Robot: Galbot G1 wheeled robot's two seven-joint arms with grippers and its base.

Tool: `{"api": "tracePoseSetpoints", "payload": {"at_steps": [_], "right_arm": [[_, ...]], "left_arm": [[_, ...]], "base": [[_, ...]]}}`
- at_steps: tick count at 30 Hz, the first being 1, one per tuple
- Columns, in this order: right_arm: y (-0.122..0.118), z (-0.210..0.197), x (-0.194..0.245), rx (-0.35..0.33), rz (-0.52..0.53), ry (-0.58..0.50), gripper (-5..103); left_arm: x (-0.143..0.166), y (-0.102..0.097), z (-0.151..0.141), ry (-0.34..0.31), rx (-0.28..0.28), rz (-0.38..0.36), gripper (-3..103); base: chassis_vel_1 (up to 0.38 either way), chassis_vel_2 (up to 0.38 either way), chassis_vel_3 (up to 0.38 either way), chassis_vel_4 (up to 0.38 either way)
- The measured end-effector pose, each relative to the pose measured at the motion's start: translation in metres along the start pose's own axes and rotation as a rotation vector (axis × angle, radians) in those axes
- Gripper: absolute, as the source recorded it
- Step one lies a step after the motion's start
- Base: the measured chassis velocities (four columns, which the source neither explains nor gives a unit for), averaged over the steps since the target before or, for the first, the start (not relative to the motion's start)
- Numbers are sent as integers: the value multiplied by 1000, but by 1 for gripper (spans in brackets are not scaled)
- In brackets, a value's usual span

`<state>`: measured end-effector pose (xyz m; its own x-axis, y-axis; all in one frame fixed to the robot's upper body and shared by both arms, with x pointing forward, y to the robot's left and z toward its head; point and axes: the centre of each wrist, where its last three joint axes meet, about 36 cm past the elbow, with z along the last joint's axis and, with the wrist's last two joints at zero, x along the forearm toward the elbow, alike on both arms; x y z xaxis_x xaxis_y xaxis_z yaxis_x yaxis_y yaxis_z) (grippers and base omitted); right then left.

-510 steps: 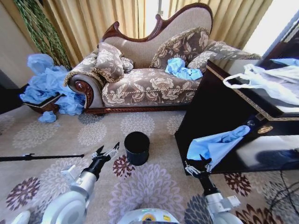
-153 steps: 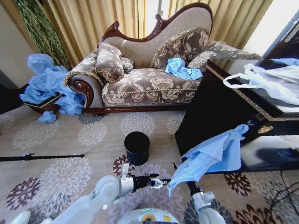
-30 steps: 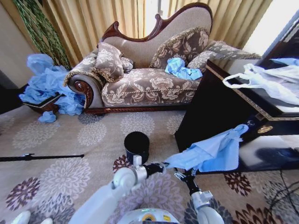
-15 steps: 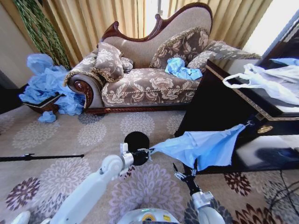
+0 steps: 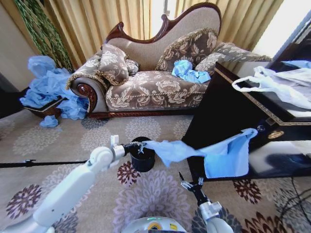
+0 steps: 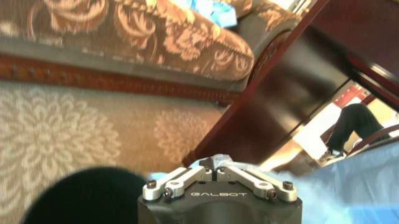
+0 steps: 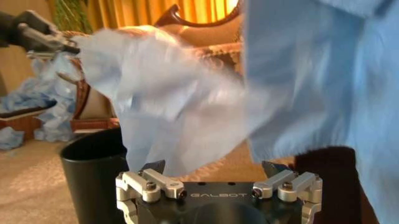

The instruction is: Place a garbage bag over the trash bin.

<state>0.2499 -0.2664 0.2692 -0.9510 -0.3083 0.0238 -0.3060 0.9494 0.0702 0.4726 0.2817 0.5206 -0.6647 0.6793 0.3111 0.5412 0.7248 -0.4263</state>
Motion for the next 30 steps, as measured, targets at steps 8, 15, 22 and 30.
{"api": "tracePoseSetpoints", "payload": {"at_steps": [8, 15, 22, 30], "right_arm": [[19, -19, 13, -5, -49, -40, 100], [27, -55, 19, -26, -47, -99, 100], [37, -102, 27, -36, -61, -167, 85], [60, -136, -4, -183, -74, -176, 57]], "left_arm": [[3, -7, -13, -13, -31, 17, 0], [4, -15, -13, -7, -52, 24, 0], [0, -20, -14, 0, -64, 25, 0], [-4, -32, -14, -5, -73, 52, 0]], "base": [[0, 0, 0, 0], [0, 0, 0, 0], [0, 0, 0, 0], [0, 0, 0, 0]]}}
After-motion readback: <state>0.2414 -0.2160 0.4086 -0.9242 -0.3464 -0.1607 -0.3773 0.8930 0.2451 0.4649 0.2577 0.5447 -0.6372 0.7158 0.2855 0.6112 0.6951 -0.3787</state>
